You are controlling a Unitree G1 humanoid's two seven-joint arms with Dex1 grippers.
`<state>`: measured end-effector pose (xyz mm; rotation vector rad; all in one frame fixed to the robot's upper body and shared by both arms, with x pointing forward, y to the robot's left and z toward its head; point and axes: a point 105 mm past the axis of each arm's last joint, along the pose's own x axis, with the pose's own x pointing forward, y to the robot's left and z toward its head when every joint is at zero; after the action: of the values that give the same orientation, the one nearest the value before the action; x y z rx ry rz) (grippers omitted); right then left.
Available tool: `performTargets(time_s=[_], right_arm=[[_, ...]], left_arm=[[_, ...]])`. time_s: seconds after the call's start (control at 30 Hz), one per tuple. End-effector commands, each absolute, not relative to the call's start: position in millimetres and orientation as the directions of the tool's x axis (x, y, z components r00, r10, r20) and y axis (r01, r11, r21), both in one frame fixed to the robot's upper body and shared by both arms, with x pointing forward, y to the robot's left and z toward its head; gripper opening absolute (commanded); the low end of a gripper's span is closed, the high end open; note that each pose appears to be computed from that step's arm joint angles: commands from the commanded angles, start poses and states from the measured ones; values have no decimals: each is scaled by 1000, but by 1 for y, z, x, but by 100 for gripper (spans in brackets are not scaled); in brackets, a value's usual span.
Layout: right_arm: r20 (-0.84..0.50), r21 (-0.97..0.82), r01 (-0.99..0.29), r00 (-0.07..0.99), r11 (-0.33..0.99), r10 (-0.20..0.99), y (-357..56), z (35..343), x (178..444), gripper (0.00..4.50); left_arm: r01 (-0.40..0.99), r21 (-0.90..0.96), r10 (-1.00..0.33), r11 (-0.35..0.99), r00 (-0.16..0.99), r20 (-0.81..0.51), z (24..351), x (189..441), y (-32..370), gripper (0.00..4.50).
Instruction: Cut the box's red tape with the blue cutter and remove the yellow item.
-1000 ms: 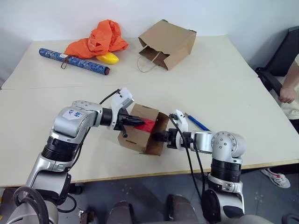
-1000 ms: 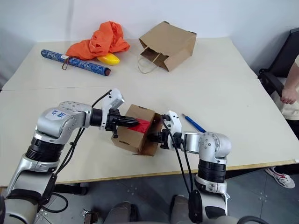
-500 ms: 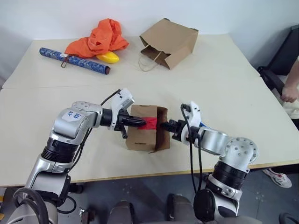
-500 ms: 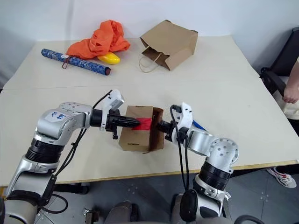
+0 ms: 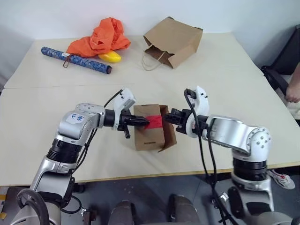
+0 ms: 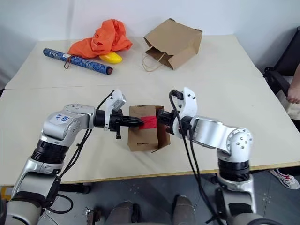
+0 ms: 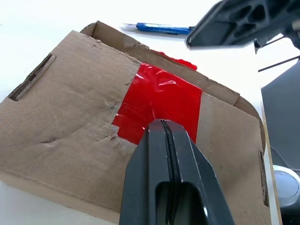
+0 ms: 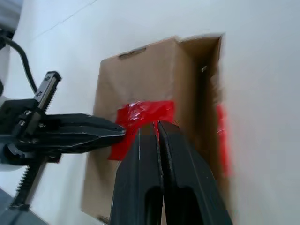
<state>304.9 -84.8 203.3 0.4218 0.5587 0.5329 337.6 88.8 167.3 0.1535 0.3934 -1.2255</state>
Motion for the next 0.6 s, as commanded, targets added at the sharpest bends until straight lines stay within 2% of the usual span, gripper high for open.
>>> performTargets(time_s=[0.03, 0.13, 0.47, 0.6], right_arm=[[-389, 459, -432, 688, 777, 612, -96, 207, 302, 26], [-414, 463, -434, 666, 773, 621, -112, 197, 309, 101], [-452, 511, -562, 468, 650, 759, -107, 175, 312, 446], [-480, 507, -586, 418, 633, 771, -102, 157, 321, 446]], left_arm=[[923, -93, -862, 372, 307, -403, 160, 342, 92, 0], [926, -95, -866, 365, 300, -401, 161, 341, 90, 0], [924, -84, -860, 373, 311, -405, 164, 342, 92, 0], [923, -82, -858, 375, 312, -408, 165, 342, 93, 0]])
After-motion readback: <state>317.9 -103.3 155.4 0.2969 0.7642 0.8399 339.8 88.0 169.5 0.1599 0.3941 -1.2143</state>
